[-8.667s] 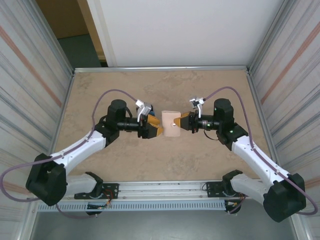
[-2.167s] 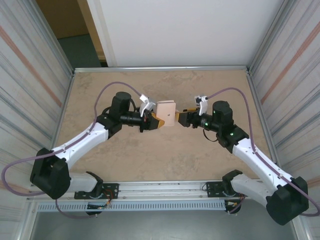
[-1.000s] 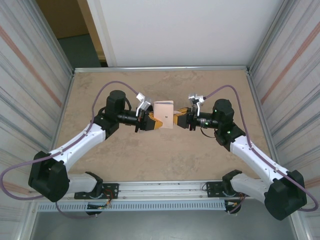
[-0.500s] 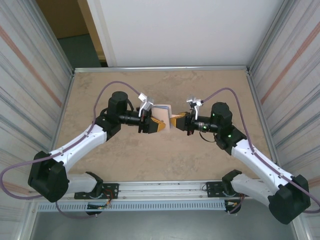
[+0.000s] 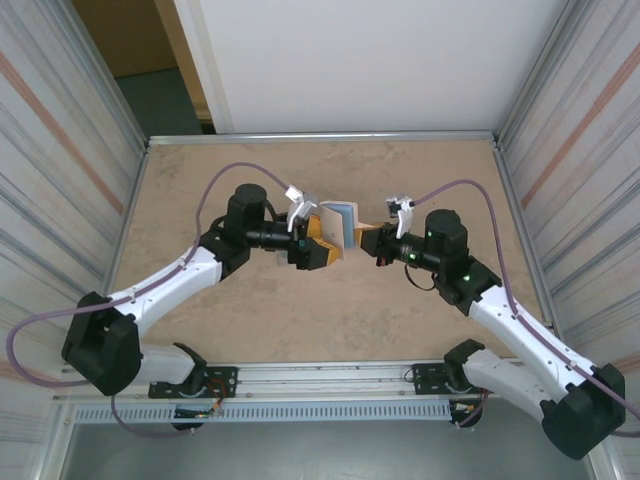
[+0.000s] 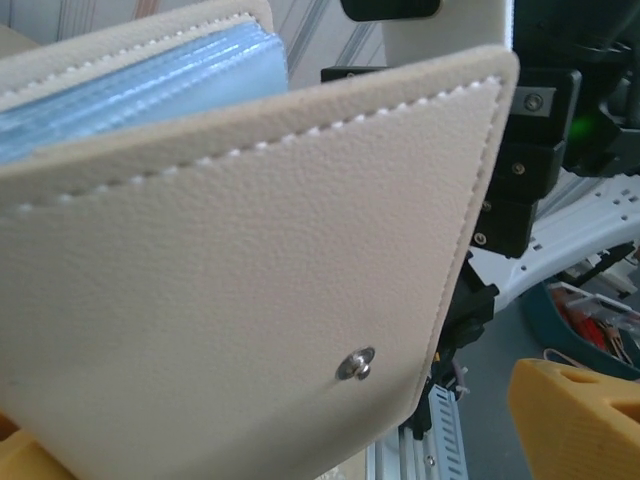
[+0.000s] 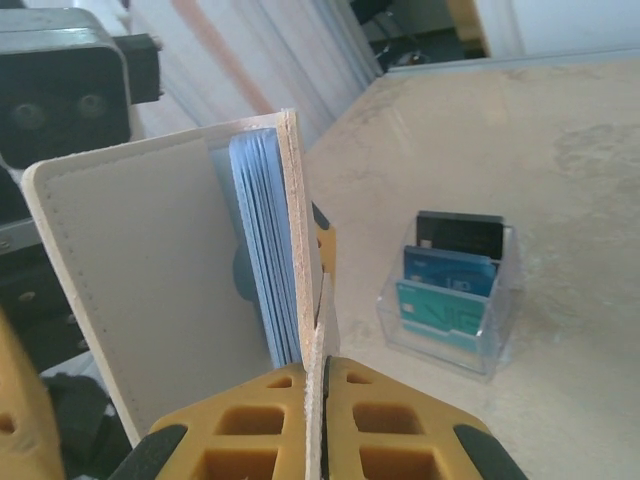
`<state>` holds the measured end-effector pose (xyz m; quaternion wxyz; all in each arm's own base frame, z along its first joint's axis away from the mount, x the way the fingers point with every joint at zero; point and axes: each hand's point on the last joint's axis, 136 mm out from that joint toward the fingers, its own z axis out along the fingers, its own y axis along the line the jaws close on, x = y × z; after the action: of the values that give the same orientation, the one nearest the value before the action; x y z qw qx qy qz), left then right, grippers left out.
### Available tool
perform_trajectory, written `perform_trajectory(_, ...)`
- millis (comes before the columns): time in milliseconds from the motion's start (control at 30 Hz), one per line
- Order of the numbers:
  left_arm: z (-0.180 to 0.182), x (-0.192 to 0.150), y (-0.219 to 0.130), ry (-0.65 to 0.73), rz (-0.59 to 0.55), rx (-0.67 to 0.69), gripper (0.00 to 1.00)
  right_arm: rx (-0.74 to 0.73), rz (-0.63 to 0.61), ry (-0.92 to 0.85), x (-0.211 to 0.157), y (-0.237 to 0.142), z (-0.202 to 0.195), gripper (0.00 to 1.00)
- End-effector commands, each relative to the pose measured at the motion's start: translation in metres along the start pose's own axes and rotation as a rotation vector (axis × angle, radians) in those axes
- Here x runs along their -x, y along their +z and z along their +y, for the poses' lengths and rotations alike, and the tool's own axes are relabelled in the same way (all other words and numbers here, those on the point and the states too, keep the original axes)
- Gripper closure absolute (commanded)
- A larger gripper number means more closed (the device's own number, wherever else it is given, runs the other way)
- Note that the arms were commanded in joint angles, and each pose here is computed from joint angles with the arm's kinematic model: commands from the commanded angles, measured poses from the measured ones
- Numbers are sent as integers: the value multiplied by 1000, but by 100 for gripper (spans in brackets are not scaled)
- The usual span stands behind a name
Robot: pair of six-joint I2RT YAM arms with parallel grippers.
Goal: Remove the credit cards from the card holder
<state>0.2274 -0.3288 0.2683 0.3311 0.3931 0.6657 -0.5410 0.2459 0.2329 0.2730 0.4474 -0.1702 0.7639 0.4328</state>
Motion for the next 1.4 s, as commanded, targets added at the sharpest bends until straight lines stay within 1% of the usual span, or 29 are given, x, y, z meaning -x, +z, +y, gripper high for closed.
perform_trajectory(0, 2, 15, 6, 48, -16, 48, 1, -74, -83, -45, 25, -12, 0, 100)
perform_trajectory(267, 22, 20, 19, 58, -32, 182, 1, -183, -80, -102, 25, -19, -2, 100)
perform_trajectory(433, 26, 24, 28, 73, -34, 231, 2, -218, -79, -117, 24, -20, -3, 100)
perform_trajectory(467, 27, 24, 29, 74, -33, 238, 6, -227, -79, -117, 24, -20, -4, 100)
perform_trajectory(600, 26, 25, 31, 77, -35, 238, 32, -255, -85, -110, 24, -21, -9, 100)
perform_trajectory(667, 25, 25, 31, 76, -34, 237, 39, -264, -90, -108, 24, -22, -10, 100)
perform_trajectory(800, 25, 23, 29, 72, -29, 246, 42, -269, -96, -107, 25, -24, -11, 100)
perform_trajectory(933, 29, 21, 28, 64, -23, 268, 46, -265, -107, -104, 27, -25, -9, 100)
perform_trajectory(1067, 30, 19, 28, 59, -20, 271, 54, -238, -110, -100, 27, -26, -4, 100)
perform_trajectory(1100, 29, 20, 28, 58, -22, 266, 56, -219, -106, -102, 27, -26, -1, 100)
perform_trajectory(1167, 24, 21, 29, 61, -28, 240, 62, -155, -90, -103, 25, -24, 9, 100)
perform_trajectory(1300, 14, 27, 30, 60, -46, 183, 70, -18, -53, -102, 19, -20, 27, 85)
perform_trajectory(1367, 8, 30, 30, 58, -54, 142, 71, 7, -51, -94, 19, -20, 29, 83)
